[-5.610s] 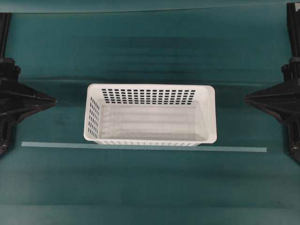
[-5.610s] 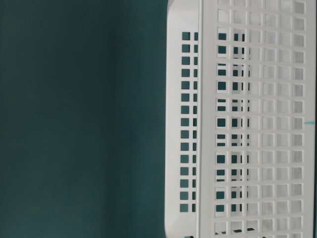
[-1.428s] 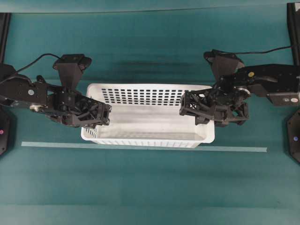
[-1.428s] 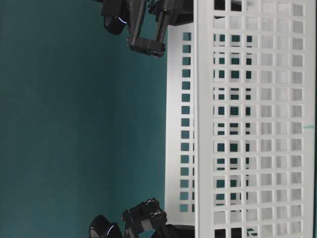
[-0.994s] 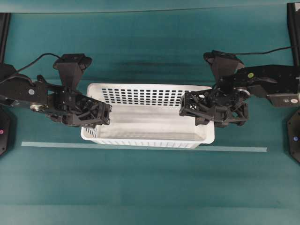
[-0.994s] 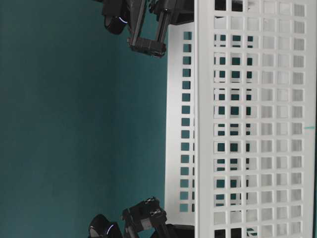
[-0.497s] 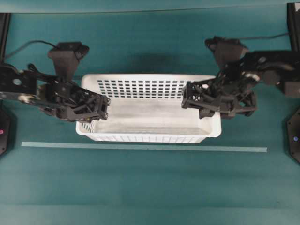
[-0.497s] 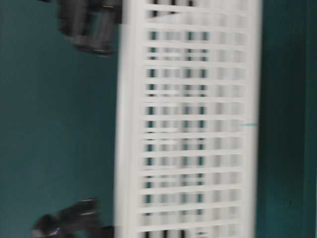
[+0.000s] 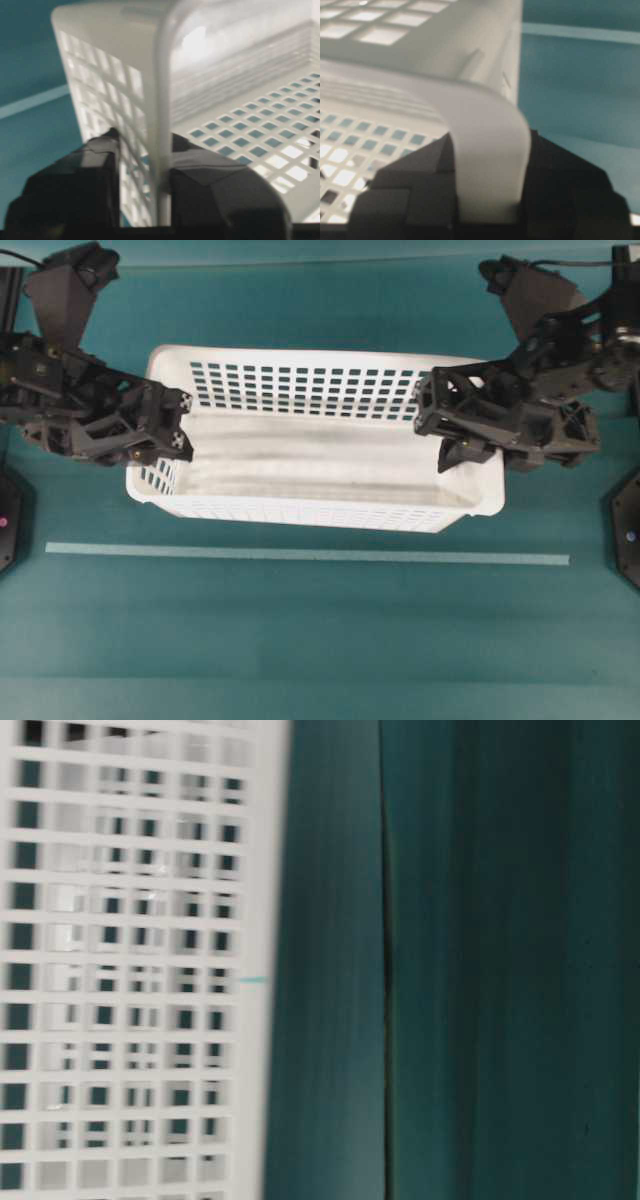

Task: Lift the white basket with both hands.
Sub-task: 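Lift the basket upward with both grippers holding its end rims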

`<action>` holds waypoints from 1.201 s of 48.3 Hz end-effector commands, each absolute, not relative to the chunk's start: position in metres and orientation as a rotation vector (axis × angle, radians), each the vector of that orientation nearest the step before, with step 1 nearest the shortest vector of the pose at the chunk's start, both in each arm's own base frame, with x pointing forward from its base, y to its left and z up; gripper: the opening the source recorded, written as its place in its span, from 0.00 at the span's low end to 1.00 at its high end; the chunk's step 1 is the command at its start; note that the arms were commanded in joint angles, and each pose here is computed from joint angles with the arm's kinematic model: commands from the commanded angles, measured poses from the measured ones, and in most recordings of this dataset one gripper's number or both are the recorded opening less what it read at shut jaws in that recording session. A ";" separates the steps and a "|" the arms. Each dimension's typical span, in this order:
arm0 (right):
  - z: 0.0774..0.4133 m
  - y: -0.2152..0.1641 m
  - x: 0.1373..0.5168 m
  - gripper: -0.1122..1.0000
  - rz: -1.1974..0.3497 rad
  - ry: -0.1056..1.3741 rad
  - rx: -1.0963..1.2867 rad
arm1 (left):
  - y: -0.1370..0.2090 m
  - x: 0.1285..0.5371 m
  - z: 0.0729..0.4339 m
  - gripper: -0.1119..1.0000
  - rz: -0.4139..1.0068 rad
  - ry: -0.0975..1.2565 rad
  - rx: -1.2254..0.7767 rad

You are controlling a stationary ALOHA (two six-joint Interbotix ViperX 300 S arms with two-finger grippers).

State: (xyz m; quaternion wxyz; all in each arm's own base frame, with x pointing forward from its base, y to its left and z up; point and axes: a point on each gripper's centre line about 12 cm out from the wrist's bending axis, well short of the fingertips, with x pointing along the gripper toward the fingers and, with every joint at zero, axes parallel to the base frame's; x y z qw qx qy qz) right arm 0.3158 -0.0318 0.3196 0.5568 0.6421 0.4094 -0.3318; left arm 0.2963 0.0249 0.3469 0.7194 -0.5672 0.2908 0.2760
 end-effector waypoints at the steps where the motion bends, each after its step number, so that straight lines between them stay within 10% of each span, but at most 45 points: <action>1: 0.340 -0.027 0.323 0.26 -0.718 0.943 1.507 | 0.023 0.299 0.388 0.22 0.521 0.542 -1.256; 58: 0.448 -0.014 0.327 0.26 -0.667 1.067 1.329 | 0.018 0.290 0.493 0.22 0.439 0.477 -1.222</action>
